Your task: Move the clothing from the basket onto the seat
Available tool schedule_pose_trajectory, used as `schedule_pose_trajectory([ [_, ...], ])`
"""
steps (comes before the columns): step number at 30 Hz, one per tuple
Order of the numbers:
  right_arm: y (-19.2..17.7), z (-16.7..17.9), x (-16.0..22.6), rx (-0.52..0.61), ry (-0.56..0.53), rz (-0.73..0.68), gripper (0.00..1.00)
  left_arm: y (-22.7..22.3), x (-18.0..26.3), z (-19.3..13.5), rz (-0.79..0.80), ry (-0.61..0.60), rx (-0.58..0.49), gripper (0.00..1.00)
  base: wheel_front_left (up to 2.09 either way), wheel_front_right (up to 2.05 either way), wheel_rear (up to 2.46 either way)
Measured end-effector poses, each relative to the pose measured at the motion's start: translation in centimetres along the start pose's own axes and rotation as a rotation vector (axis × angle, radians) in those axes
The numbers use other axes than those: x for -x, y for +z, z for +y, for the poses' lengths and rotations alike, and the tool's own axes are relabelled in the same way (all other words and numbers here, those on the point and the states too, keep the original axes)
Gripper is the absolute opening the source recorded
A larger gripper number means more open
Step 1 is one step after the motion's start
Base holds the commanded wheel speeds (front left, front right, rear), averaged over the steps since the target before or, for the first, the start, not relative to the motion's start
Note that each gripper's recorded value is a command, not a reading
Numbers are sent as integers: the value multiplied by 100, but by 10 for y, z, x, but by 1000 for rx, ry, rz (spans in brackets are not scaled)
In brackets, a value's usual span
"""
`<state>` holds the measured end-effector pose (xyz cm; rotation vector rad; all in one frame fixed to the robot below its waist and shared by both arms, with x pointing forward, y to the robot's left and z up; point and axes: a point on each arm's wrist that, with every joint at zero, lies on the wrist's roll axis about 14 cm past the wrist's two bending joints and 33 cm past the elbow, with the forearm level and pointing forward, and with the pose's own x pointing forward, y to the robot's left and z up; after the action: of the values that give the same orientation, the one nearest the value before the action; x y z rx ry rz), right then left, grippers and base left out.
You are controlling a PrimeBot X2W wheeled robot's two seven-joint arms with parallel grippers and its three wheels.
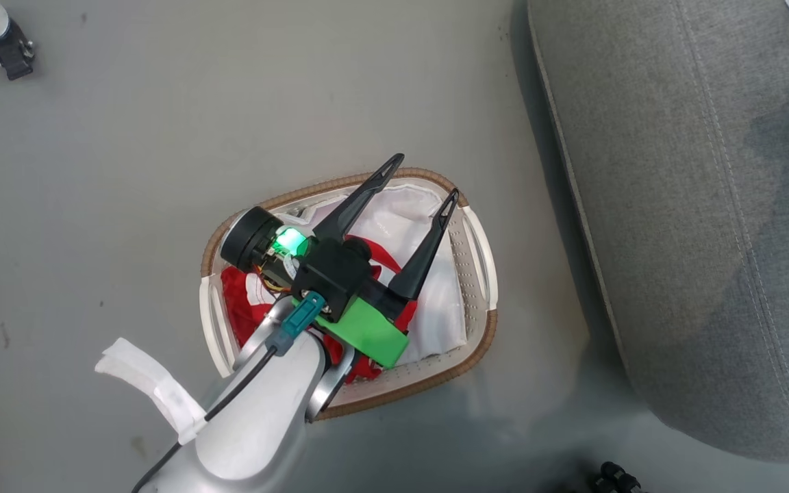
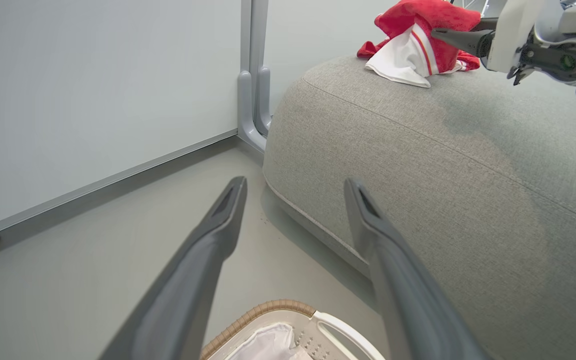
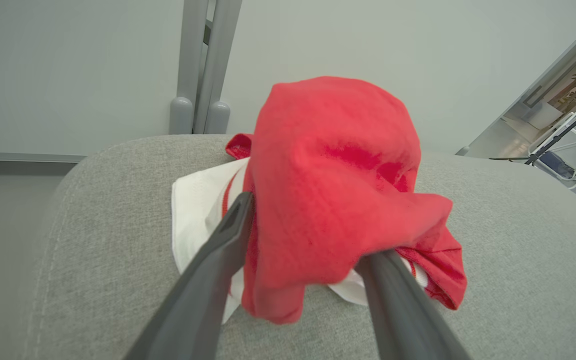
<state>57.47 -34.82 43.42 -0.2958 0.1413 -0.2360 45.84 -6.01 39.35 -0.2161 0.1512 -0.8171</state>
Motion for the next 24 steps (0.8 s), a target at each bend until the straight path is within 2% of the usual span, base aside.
schedule_pose_trajectory([
  [8,8,0,26,6,26,-20,100,17,-2,1,-28,5,-32,100,0,0,0],
  [14,16,-1,49,-1,41,-33,100,40,6,11,-68,62,-46,100,0,0,0],
  [20,47,-6,61,13,56,-100,100,60,22,14,-103,126,-43,100,0,0,0],
  [24,81,11,67,-10,103,-180,100,74,43,22,-128,200,-42,100,0,0,0],
])
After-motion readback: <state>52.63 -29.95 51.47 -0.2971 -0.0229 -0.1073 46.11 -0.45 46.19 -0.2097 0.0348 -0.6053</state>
